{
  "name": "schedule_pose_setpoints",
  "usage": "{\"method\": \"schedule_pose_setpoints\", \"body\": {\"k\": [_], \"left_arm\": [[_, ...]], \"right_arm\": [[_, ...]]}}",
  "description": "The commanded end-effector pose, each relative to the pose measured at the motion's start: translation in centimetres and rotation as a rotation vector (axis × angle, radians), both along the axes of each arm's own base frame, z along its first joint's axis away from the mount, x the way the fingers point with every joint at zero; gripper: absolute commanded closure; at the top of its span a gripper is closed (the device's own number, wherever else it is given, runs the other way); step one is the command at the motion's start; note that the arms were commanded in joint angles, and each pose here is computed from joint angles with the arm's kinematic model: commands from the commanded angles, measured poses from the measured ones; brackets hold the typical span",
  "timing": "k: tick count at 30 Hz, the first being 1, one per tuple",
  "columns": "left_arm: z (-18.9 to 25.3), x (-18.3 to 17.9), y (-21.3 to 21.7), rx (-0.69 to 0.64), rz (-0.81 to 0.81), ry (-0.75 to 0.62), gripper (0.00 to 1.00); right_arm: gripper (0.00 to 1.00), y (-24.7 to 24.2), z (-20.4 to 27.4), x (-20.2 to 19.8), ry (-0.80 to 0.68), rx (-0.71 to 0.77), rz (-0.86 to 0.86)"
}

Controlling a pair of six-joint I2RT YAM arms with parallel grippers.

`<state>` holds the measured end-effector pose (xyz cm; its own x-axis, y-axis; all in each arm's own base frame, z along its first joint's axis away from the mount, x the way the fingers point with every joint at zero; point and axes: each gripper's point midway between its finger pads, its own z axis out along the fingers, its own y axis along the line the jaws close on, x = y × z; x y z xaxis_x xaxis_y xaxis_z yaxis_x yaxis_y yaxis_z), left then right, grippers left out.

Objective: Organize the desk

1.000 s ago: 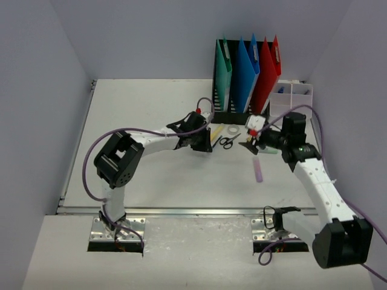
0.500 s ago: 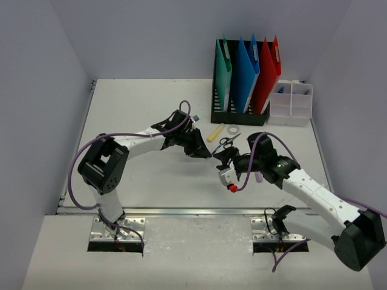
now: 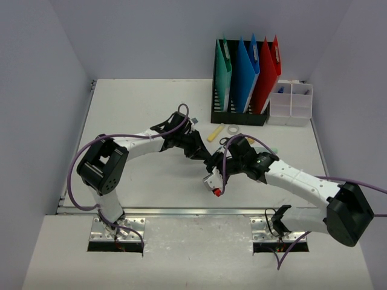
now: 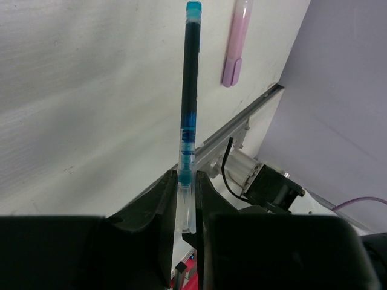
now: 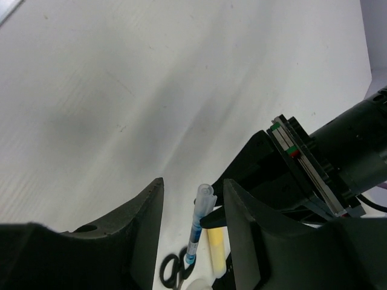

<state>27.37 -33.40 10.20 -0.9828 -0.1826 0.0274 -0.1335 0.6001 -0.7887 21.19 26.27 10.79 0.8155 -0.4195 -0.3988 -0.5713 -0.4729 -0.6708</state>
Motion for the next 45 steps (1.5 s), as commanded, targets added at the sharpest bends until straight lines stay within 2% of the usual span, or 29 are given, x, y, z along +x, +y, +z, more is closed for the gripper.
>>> {"method": "schedule_pose_setpoints", "body": {"k": [1, 6, 20, 26, 32, 34, 35, 37, 38, 41, 45], "left_arm": [[1.9, 0.5, -0.3, 0.000, 0.014, -0.067, 1.00], [1.2, 0.6, 0.1, 0.046, 0.041, -0.080, 1.00], [0.8, 0.9, -0.3, 0.062, 0.042, -0.066, 1.00], [0.7, 1.0, -0.6, 0.060, 0.039, -0.053, 1.00], [0.7, 1.2, -0.3, 0.084, 0.048, -0.081, 0.96], [0.8, 1.3, -0.2, 0.089, 0.052, -0.092, 0.90], [0.9, 1.3, -0.1, 0.089, 0.053, -0.099, 0.73], [0.9, 1.3, 0.1, 0.093, 0.059, -0.109, 0.27], [0.8, 1.6, 0.4, 0.110, 0.071, -0.120, 0.01], [1.2, 2.5, 1.5, 0.146, 0.100, -0.173, 0.00], [2.2, 5.4, 4.6, 0.208, 0.189, -0.258, 0.00]], "right_arm": [[0.54, 0.8, 1.8, 2.4, -0.079, -0.004, -0.065], [0.56, 0.9, 1.1, 3.6, -0.112, -0.046, -0.114], [0.59, 1.1, 0.0, 5.5, -0.145, -0.141, -0.154], [0.65, 0.7, -1.1, 6.3, -0.148, -0.197, -0.183], [0.92, 0.2, -2.0, 6.6, -0.139, -0.237, -0.212], [0.99, 0.1, -1.9, 6.8, -0.144, -0.241, -0.221], [1.00, 0.0, -1.7, 6.9, -0.148, -0.240, -0.229], [1.00, -0.1, -0.8, 7.1, -0.138, -0.216, -0.263], [1.00, -0.1, -0.6, 6.9, -0.128, -0.212, -0.273], [1.00, -0.7, 1.4, 6.7, -0.097, -0.162, -0.353], [1.00, -2.9, 4.0, 6.3, 0.110, -0.040, -0.664]]}}
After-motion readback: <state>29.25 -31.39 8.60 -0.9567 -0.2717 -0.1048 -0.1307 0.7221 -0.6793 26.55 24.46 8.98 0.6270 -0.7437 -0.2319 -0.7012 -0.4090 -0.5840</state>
